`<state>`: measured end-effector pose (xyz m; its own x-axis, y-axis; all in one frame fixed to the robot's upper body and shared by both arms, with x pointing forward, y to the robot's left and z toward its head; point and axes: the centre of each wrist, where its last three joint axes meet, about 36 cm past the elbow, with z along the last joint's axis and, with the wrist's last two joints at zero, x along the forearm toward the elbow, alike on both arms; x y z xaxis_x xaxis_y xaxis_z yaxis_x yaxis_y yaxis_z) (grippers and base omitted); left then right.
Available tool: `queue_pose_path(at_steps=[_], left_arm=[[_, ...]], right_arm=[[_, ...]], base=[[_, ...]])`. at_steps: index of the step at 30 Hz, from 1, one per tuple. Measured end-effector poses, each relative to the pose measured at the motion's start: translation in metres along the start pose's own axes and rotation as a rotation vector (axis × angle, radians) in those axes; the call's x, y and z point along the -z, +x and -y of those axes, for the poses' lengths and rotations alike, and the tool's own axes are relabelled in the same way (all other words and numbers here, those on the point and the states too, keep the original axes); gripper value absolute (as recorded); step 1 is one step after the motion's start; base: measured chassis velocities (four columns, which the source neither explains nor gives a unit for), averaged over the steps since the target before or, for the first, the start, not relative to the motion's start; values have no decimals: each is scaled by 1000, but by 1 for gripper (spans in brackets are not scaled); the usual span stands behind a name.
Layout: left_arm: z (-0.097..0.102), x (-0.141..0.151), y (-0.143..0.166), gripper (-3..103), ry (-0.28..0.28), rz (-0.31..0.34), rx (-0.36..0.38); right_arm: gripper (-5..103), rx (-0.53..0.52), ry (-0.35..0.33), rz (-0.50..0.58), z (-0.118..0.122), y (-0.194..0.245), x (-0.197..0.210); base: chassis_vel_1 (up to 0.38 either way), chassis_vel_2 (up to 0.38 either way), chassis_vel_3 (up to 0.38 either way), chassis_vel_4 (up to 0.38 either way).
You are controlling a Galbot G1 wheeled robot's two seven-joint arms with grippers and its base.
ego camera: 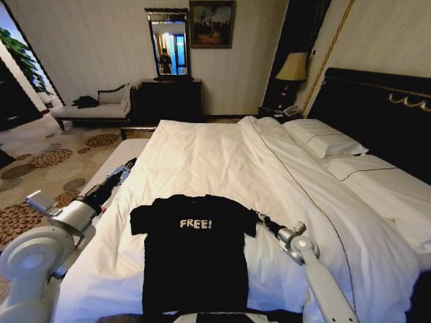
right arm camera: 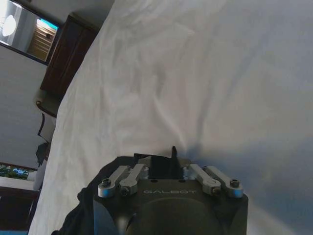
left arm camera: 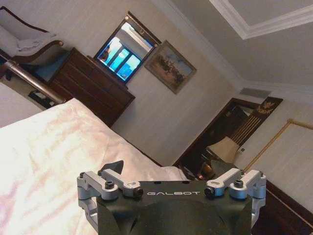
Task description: Fold the clothes on the bed.
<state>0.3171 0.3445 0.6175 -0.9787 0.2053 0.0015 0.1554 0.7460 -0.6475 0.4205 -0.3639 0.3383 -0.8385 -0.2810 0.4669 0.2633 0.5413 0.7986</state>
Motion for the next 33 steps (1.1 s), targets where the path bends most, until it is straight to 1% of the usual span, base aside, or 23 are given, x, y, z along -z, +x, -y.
queue_pose_path(at_steps=[1, 2, 4, 5, 7, 8, 10, 13, 15, 16, 19, 20, 22, 23, 24, 25, 28, 30, 33], left_arm=[[0, 0, 0, 100, 0, -1, 2], [0, 0, 0, 100, 0, -1, 2], [-1, -1, 0, 100, -1, -1, 6], [-1, -1, 0, 100, -1, -1, 6], [-1, -1, 0, 100, -1, 0, 8], [-1, -1, 1, 100, -1, 0, 10], [-2, -1, 1, 100, -2, 1, 13], [-2, -1, 2, 100, -4, 2, 16], [-2, -1, 4, 100, -6, 4, 19], [-2, -1, 4, 100, -6, 4, 19], [-2, -1, 5, 100, -8, 6, 25], [-2, -1, 5, 100, -8, 6, 25], [-2, -2, 6, 100, -9, 6, 27], [-2, -2, 6, 100, -9, 6, 29], [-2, -2, 6, 100, -9, 6, 29], [-2, -3, 7, 100, -10, 5, 31], [-3, -4, 7, 100, -12, 1, 38], [-3, -5, 7, 100, -12, 0, 38], [-3, -6, 6, 100, -14, -3, 41]], right_arm=[[27, -2, -1, -4, -1, 0, -2], [27, -2, -1, -4, -1, 0, -2], [15, -4, -1, -9, -2, 1, -4], [15, -4, -1, -9, -2, 1, -4], [5, -3, 3, -11, -4, 2, -5], [5, -2, 7, -11, -5, 3, -4], [1, 0, 18, -8, -9, 6, -3], [0, 0, 34, 4, -15, 9, -2], [0, 2, 66, 36, -29, 16, -3], [0, 2, 66, 36, -29, 16, -3], [0, 28, 98, 50, -56, 30, -14], [0, 28, 98, 50, -56, 30, -14], [0, 53, 105, 53, -70, 33, -24], [0, 64, 108, 52, -77, 32, -30], [0, 64, 108, 52, -77, 32, -30], [0, 73, 113, 53, -82, 29, -34], [0, 100, 140, 54, -95, 15, -44], [0, 108, 147, 53, -98, 11, -47], [0, 116, 185, 50, -100, -4, -55]], base=[[0, 0, 0, 0], [0, 0, 0, 0], [0, 0, 0, 0], [0, 0, 0, 0], [0, 0, 0, 0], [0, 0, 0, 0], [0, 0, 0, 0], [0, 0, 0, 0], [0, 0, 0, 0], [0, 0, 0, 0], [0, 0, 0, 0], [0, 0, 0, 0], [0, 0, 0, 0], [0, 0, 0, 0], [0, 0, 0, 0], [0, 0, 0, 0], [0, 0, 0, 0], [0, 0, 0, 0], [0, 0, 0, 0]])
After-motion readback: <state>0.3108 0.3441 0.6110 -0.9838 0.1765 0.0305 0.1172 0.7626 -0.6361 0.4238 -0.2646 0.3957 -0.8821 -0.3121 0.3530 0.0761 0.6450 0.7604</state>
